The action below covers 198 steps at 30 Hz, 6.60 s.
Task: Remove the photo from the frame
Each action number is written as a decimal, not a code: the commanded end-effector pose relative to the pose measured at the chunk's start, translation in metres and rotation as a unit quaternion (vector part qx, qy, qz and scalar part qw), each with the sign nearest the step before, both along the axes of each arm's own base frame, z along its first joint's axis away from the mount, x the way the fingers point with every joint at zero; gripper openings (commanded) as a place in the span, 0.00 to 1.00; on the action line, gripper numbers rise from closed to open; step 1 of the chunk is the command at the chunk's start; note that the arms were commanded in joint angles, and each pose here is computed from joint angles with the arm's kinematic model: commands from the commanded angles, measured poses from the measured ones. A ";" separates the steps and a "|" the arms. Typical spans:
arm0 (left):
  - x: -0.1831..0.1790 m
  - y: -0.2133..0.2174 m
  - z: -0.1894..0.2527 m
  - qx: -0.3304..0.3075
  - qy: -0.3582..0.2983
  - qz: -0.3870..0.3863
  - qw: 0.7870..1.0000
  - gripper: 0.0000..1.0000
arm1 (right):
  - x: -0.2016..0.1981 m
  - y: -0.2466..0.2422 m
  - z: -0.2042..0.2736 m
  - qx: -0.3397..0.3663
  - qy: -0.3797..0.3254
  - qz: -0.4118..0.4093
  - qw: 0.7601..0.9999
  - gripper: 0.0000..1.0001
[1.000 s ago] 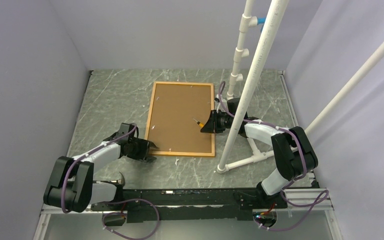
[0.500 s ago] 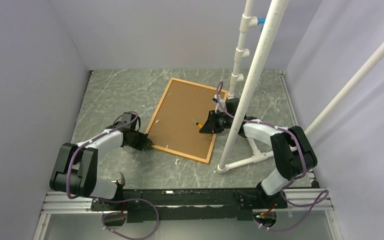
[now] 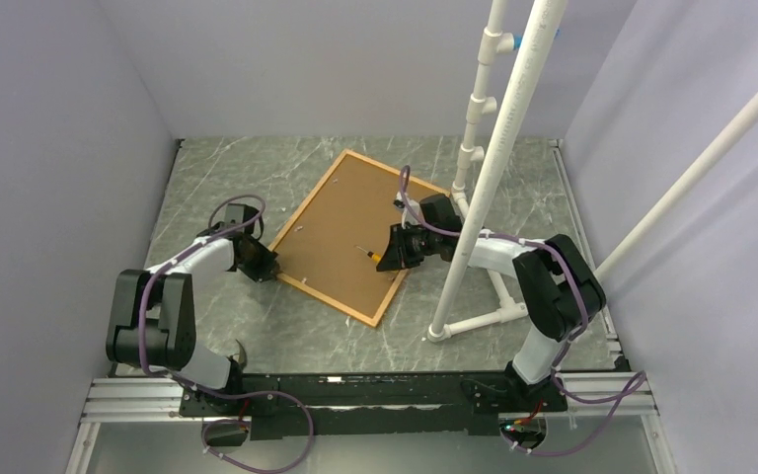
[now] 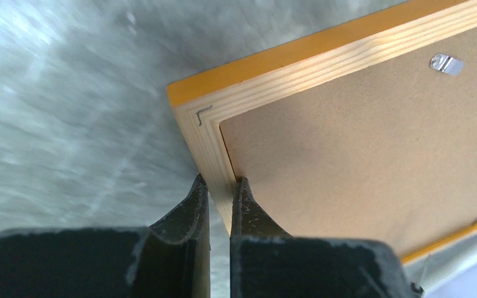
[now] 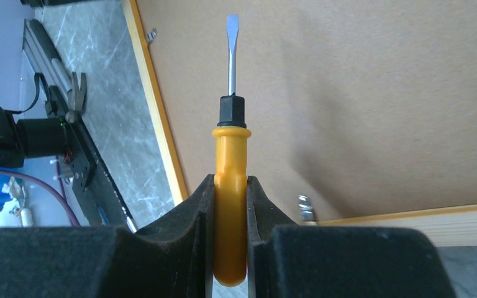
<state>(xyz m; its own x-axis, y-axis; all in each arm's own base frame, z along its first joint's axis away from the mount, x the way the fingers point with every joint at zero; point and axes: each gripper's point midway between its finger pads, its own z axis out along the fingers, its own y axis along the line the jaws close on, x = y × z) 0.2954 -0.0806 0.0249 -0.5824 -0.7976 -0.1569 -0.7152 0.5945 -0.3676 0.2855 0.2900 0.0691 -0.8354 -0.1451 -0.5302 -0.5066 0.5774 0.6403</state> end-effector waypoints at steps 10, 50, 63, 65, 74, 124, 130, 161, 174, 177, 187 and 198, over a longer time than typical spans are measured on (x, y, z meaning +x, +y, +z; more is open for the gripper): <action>-0.001 0.026 0.001 0.067 0.025 -0.283 0.956 0.00 | -0.006 0.038 0.012 0.033 0.006 0.060 0.998 0.00; 0.099 -0.012 0.018 -0.047 -0.025 -0.315 0.947 0.00 | -0.011 0.115 -0.005 0.080 0.122 0.157 0.977 0.00; 0.115 -0.030 0.007 -0.082 -0.049 -0.310 0.946 0.00 | -0.001 0.124 -0.016 0.076 0.142 0.148 0.976 0.00; 0.114 -0.031 0.004 -0.084 -0.048 -0.312 0.945 0.00 | -0.003 0.125 -0.015 0.076 0.142 0.147 0.976 0.00; 0.110 -0.036 0.002 -0.085 -0.045 -0.317 0.944 0.00 | -0.001 0.130 -0.027 0.047 0.157 0.116 0.980 0.00; 0.112 -0.033 0.035 -0.035 -0.103 -0.335 0.936 0.41 | 0.057 0.078 0.032 0.101 0.045 0.011 0.994 0.00; 0.091 -0.036 0.061 -0.042 -0.129 -0.324 0.936 0.59 | 0.033 0.043 0.017 0.046 0.014 0.006 0.999 0.00; -0.159 -0.087 0.030 -0.190 0.140 0.029 0.971 0.53 | 0.012 -0.002 0.029 0.054 -0.031 -0.016 0.998 0.00; -0.140 -0.087 -0.004 -0.170 0.167 0.092 0.967 0.50 | 0.009 0.003 0.023 0.067 -0.012 -0.007 0.998 0.00; -0.138 -0.089 -0.009 -0.175 0.166 0.097 0.966 0.52 | 0.010 0.003 0.022 0.068 -0.008 -0.005 0.998 0.00; -0.133 -0.070 -0.020 -0.128 0.158 0.106 0.973 0.36 | 0.010 0.006 0.016 0.069 0.003 -0.002 0.998 0.00; -0.057 0.003 -0.008 -0.038 0.097 0.070 0.992 0.10 | 0.007 0.016 0.012 0.066 0.024 0.010 0.997 0.00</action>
